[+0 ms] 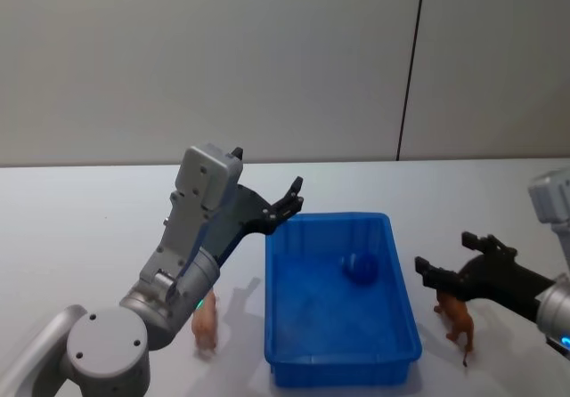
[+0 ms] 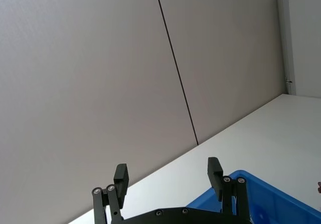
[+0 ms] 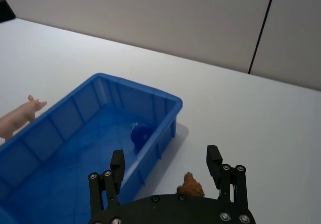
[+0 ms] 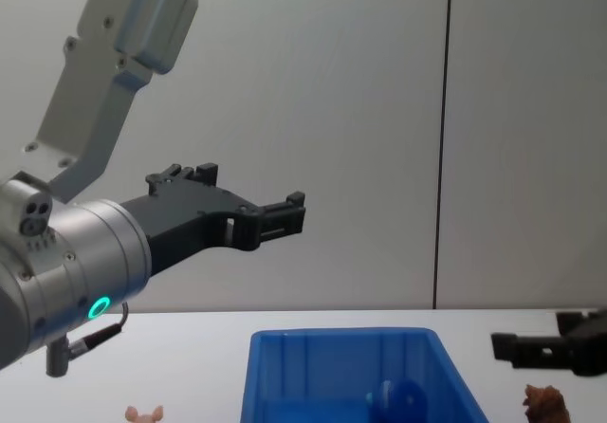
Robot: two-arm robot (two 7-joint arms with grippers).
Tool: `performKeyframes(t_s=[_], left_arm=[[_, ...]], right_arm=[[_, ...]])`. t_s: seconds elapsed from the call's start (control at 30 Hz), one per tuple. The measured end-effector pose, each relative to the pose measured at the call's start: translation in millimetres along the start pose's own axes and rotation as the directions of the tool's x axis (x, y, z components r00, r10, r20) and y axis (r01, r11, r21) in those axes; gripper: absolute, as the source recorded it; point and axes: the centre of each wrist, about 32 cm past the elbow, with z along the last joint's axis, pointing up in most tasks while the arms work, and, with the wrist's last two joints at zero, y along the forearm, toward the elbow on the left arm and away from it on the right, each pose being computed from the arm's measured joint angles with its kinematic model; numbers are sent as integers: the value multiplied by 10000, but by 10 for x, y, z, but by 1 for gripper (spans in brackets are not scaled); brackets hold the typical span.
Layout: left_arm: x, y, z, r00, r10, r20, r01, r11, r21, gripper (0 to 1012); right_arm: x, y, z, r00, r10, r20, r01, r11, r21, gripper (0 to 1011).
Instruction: Pick up the two dolls from the table and place them into the box.
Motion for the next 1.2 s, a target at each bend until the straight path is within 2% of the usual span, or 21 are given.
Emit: performKeyframes(t_s=[0.3, 0.67, 1.2], left_arm=[[0, 0, 0, 10000, 0, 0, 0, 10000, 0, 1001], [0, 0, 0, 10000, 0, 0, 0, 10000, 0, 1001], [0, 0, 0, 10000, -1, 0, 1, 10000, 0, 1001]], right_arm=[[6, -96, -94, 9992, -357, -151, 346, 9972, -659, 1001], [1, -135, -207, 9971, -695, -308, 647, 9886, -1358, 1001], [-33, -62, -353, 9952, -775, -594, 640, 9772, -2026, 1001]])
